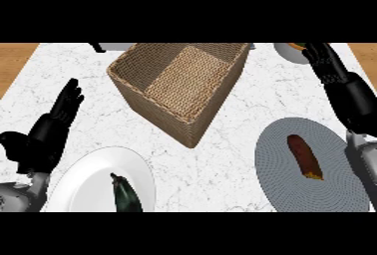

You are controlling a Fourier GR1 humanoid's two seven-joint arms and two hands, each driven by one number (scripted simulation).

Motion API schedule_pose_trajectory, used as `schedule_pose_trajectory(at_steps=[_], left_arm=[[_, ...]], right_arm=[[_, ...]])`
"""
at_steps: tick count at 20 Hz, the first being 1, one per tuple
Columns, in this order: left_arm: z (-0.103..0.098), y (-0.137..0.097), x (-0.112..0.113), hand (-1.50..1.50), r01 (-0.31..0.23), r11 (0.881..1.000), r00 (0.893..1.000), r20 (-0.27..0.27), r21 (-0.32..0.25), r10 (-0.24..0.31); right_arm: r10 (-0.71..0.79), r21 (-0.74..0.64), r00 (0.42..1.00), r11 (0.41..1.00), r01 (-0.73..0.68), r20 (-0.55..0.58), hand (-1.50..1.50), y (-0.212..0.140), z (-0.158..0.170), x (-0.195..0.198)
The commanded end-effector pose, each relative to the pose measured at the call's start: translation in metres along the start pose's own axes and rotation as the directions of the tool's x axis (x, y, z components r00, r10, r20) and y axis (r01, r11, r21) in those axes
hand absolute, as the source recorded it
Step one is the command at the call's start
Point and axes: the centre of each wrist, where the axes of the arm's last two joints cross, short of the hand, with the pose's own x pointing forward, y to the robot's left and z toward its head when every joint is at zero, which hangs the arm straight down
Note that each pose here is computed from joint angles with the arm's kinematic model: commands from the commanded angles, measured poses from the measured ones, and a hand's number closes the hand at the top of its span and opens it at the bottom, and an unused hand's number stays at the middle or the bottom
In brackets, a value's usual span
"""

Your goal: Pick the sweet potato from the placemat and place it in the basket

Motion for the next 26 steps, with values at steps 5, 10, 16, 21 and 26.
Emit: schedule_pose_trajectory(at_steps=[5, 10, 16, 21, 26], left_arm=[[-0.01, 0.001, 0.005, 0.0, 0.059, 0.991, 0.987, 0.156, -0.123, -0.04], [-0.003, -0.012, -0.011, 0.0, 0.014, 0.978, 0.993, 0.121, -0.208, 0.012], [-0.002, -0.011, -0.012, 0.0, 0.015, 0.978, 0.995, 0.098, -0.208, 0.005], [-0.01, -0.005, -0.015, 0.0, 0.025, 0.979, 0.994, 0.106, -0.201, -0.003], [-0.009, -0.005, -0.017, 0.0, 0.024, 0.98, 0.995, 0.096, -0.196, -0.005]], right_arm=[[-0.077, 0.165, 0.976, 0.98, 0.112, -0.204, 1.5, -0.066, 0.031, -0.031], [-0.223, 0.447, 0.975, 0.871, 0.206, -0.015, -1.5, 0.044, 0.071, -0.051], [0.192, 0.307, 0.981, 0.935, -0.176, -0.021, -1.5, 0.077, 0.102, -0.029], [0.545, 0.161, 0.838, 0.83, -0.534, -0.027, -1.5, 0.022, 0.053, 0.022], [0.811, 0.303, 0.581, 0.573, -0.762, -0.073, -1.5, -0.014, 0.039, 0.08]])
